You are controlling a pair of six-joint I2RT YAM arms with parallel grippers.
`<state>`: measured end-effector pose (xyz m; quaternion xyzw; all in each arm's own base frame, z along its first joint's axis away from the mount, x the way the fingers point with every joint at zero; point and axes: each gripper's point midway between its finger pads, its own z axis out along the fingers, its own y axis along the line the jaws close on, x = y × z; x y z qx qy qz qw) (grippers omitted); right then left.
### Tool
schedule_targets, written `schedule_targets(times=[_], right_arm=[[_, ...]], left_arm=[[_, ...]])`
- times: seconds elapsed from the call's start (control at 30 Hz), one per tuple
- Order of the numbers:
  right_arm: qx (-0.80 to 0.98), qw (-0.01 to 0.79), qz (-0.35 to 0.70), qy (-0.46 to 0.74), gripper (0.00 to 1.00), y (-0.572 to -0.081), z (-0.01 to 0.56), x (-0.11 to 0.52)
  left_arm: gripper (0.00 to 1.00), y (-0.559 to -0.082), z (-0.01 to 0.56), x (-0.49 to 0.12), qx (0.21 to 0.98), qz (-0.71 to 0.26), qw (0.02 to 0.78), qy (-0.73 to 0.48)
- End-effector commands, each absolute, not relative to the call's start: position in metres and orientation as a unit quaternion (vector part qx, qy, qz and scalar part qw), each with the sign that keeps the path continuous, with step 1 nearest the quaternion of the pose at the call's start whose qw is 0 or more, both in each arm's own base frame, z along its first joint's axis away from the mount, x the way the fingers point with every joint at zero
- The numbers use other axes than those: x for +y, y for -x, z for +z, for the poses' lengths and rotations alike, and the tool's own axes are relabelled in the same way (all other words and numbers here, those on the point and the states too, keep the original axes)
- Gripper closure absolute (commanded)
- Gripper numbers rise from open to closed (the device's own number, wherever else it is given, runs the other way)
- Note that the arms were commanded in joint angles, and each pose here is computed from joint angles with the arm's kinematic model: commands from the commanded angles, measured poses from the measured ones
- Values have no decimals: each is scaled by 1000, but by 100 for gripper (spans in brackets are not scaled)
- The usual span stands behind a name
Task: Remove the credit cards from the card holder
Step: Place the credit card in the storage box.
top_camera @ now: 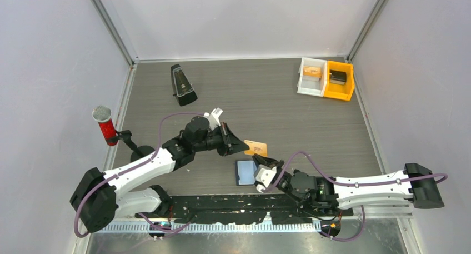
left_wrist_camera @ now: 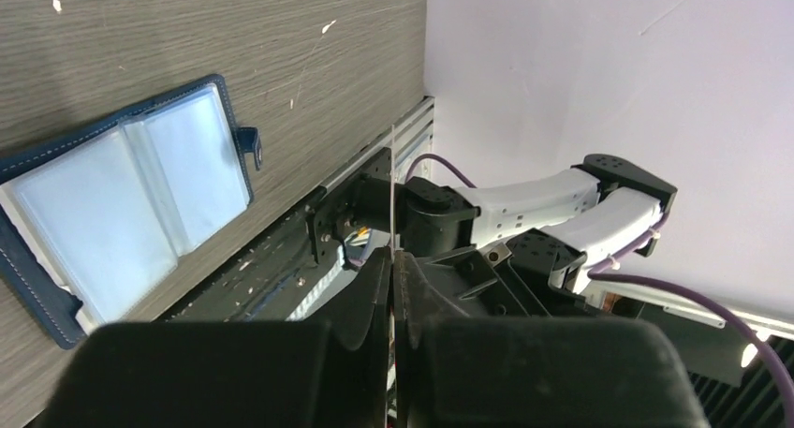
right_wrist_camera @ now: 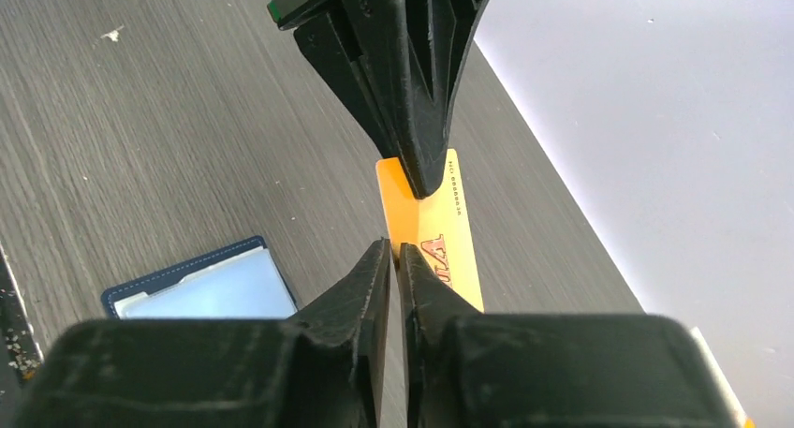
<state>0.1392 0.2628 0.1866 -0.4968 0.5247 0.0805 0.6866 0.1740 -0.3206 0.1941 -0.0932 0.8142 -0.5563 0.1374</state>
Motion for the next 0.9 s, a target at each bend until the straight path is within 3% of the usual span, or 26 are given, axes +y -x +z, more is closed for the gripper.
schedule_targets(times=[0.0,0.13,0.33,0.63,0.77,0.87], right_arm=[[544,699,138,443,78,-135,202,263],[589,688,204,372,66,-132,213,256],[655,644,291,269,57,-135,235,245],[736,532,397,131,56,-165,232,241],[717,499,462,151,53,-160,237,252],[737,491,440,147,53,-170,234,244]], left_arm=[[100,-175,201,-322,804,-569,169,46],[100,-183,200,-315,800,-553,231,6],[100,-189,204,-310,782,-546,296,-41],[100,-185,210,-303,758,-554,338,-67],[100,-178,211,-303,761,-550,332,-95],[100,-175,212,-300,760,-549,333,-101]])
